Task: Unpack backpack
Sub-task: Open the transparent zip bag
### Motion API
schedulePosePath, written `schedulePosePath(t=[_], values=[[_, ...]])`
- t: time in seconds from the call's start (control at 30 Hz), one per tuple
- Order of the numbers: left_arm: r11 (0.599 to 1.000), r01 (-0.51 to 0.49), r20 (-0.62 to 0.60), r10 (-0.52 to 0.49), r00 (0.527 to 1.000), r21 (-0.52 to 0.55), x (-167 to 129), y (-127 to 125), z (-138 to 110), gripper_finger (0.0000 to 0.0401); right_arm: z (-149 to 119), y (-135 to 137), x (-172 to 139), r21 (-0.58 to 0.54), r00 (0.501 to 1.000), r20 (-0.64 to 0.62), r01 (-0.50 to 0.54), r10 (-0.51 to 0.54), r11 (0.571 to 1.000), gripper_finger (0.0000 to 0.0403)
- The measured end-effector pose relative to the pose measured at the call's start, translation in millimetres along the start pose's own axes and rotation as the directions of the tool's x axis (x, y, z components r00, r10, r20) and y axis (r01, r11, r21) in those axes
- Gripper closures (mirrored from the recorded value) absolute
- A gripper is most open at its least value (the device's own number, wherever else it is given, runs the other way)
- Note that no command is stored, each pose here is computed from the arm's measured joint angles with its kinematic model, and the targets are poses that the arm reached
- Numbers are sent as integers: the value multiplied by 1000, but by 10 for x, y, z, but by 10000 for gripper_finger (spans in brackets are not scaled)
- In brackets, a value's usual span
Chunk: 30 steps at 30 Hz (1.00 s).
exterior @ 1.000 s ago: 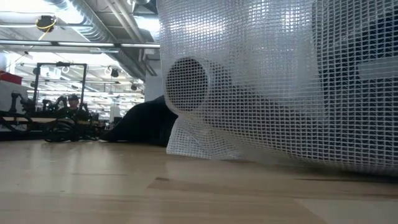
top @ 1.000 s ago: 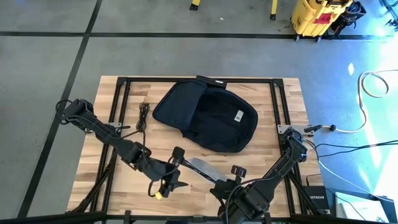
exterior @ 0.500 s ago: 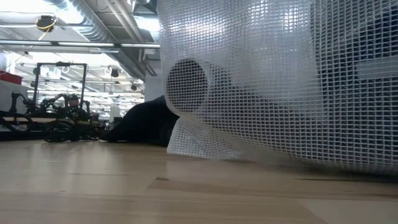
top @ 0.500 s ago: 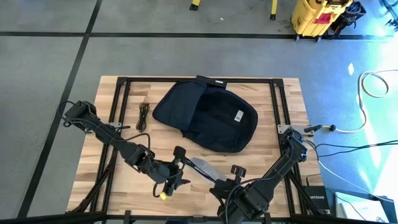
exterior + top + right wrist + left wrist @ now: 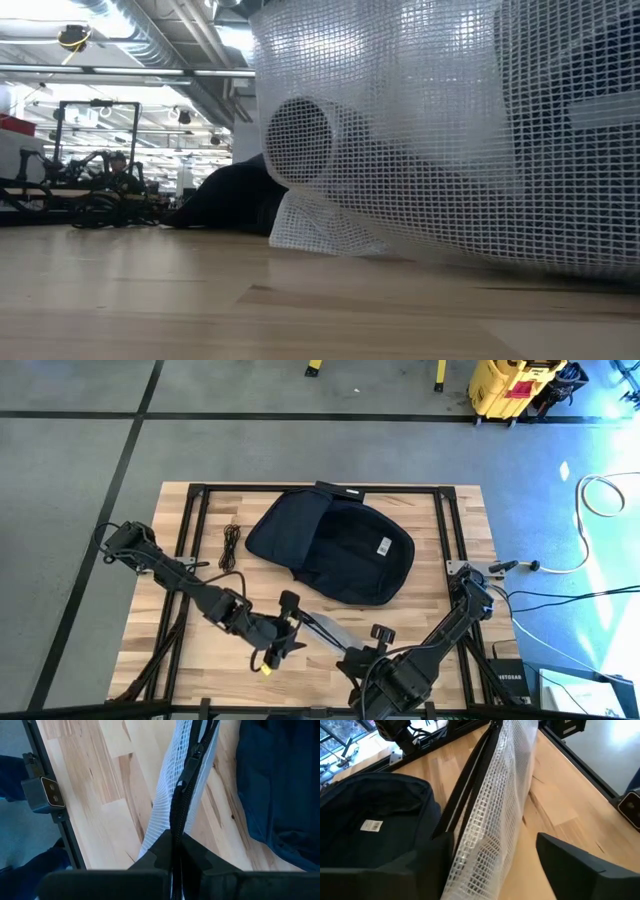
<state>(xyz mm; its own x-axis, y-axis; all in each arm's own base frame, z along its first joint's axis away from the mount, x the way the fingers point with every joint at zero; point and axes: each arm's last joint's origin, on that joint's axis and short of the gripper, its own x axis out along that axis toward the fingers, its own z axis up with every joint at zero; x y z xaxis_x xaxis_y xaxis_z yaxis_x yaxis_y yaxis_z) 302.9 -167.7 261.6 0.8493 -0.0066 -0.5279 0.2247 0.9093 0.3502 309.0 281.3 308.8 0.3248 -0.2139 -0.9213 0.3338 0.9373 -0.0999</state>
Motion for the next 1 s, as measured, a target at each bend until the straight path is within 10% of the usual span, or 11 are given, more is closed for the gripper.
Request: schedulePosePath(t=[0.4, 1.0], values=[[998, 26, -74, -22, 997, 55, 3, 8, -78, 387, 5, 0, 2, 3, 1000, 2, -2, 2, 1000, 402], [990, 30, -228, 3, 974, 138, -120, 114, -40, 401, 33, -13, 14, 11, 1000, 4, 0, 0, 1000, 402]])
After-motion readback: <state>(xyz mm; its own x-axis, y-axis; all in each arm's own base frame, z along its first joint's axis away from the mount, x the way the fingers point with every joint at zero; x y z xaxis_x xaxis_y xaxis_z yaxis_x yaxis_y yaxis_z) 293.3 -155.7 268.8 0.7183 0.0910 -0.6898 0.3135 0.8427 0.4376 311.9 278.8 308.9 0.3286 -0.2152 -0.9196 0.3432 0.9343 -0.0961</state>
